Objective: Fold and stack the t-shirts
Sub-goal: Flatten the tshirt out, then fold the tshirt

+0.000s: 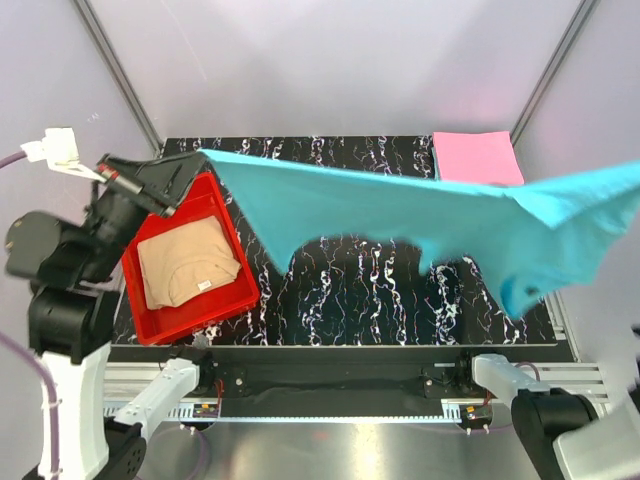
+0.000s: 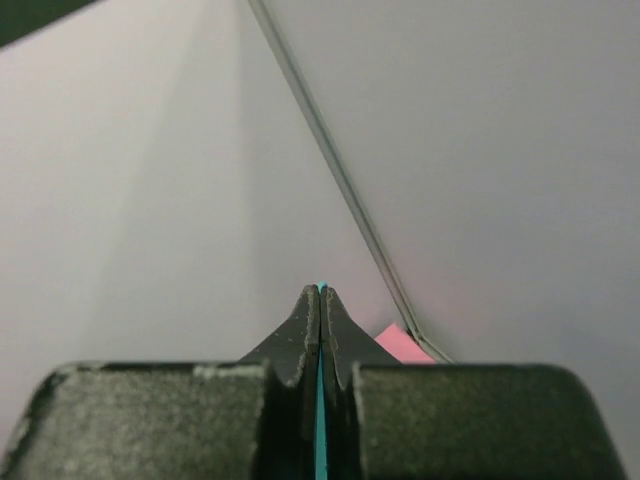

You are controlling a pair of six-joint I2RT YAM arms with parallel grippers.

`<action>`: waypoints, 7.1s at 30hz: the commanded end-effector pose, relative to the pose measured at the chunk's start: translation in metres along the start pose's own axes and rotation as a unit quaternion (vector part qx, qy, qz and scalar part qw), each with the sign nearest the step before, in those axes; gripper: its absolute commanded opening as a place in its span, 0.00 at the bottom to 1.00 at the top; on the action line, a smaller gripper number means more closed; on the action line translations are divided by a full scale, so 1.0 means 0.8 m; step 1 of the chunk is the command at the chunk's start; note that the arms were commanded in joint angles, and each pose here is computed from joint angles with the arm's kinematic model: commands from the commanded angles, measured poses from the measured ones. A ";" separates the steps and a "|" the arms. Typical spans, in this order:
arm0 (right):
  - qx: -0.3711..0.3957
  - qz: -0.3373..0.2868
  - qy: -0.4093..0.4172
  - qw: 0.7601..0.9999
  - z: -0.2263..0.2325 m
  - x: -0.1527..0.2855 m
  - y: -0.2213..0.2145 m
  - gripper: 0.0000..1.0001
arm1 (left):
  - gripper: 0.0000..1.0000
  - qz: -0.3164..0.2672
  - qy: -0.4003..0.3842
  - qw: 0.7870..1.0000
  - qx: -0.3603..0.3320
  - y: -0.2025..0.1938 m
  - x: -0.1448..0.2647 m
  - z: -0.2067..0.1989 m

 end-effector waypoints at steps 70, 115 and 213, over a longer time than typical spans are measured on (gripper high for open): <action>0.105 0.352 -0.102 0.924 -0.054 -0.328 -0.649 0.00 | 0.00 0.364 0.262 0.893 0.028 -0.336 -0.282 0.519; 0.068 0.476 -0.319 0.817 -0.233 -0.113 -0.597 0.00 | 0.00 0.586 0.302 0.752 -0.015 -0.398 -0.160 0.445; 0.187 0.560 -0.086 0.802 -0.272 -0.237 -0.667 0.34 | 0.52 0.525 0.267 0.808 0.010 -0.423 -0.263 0.390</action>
Point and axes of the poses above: each gripper's point midway between its finger pads, its own x axis back along the fingers, its own z axis along the line the jaws close on, y = z × x, the point moved 8 cm from there along x, back along the fingers, and after that the axes turned 14 degrees about -x, right-handed, at the moved point
